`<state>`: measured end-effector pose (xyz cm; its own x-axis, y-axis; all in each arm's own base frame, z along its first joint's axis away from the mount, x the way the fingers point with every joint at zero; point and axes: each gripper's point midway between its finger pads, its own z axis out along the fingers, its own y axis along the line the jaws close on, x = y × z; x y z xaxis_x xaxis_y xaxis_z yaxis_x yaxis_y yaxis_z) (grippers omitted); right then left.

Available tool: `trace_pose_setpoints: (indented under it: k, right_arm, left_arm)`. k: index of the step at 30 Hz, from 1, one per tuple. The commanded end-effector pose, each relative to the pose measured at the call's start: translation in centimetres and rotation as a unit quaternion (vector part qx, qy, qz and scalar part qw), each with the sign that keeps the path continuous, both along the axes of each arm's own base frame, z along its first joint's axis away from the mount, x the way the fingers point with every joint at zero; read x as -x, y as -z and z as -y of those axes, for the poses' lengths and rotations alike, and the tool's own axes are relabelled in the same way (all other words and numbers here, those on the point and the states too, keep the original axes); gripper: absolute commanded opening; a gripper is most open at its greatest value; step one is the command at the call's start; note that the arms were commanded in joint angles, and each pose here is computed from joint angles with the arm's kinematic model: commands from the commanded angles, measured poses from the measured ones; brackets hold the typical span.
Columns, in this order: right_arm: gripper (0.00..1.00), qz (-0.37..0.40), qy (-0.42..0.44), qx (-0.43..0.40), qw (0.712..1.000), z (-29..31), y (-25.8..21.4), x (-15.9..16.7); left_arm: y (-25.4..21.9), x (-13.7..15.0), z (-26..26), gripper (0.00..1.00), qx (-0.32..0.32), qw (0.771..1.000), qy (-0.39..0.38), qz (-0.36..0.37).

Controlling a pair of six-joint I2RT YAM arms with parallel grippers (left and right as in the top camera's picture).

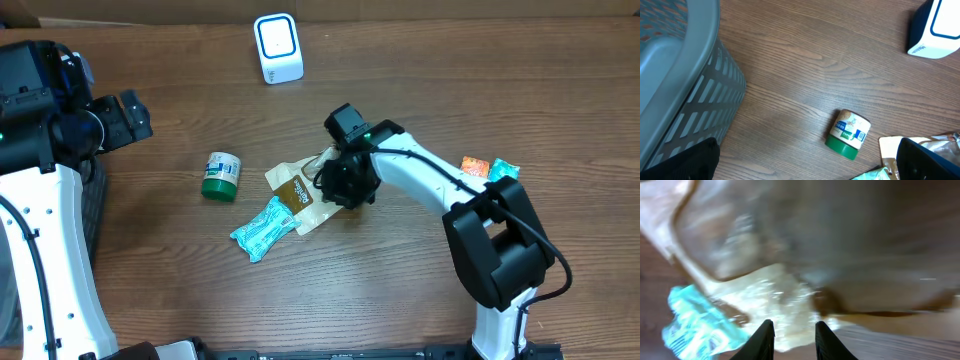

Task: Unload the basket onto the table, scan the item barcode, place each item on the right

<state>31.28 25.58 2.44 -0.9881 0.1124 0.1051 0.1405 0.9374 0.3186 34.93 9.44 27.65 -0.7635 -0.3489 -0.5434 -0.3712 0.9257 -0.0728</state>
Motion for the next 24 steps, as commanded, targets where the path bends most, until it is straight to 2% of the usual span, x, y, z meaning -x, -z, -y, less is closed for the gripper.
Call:
trace_pose_setpoints:
  k: [1, 12, 18, 24]
  right_arm:
    - [0.25, 0.012, 0.024, 0.037, 0.999, 3.0, 0.3, -1.5]
    - [0.26, 0.025, 0.074, 0.032, 0.996, 8.0, 0.3, -4.9]
    - [0.34, 0.083, 0.036, 0.007, 0.996, 8.6, -0.2, -7.6]
    - [0.35, 0.14, 0.02, -0.021, 0.99, 10.4, -1.0, -10.6]
  left_arm:
    - [-0.5, 0.2, 0.0, 1.0, -0.006, 1.0, 0.001, 0.008]
    - [-0.5, 0.2, 0.0, 1.0, -0.006, 1.0, 0.001, 0.008]
    - [-0.5, 0.2, 0.0, 0.99, -0.006, 1.0, 0.001, 0.008]
    - [-0.5, 0.2, 0.0, 1.0, -0.006, 1.0, 0.001, 0.008]
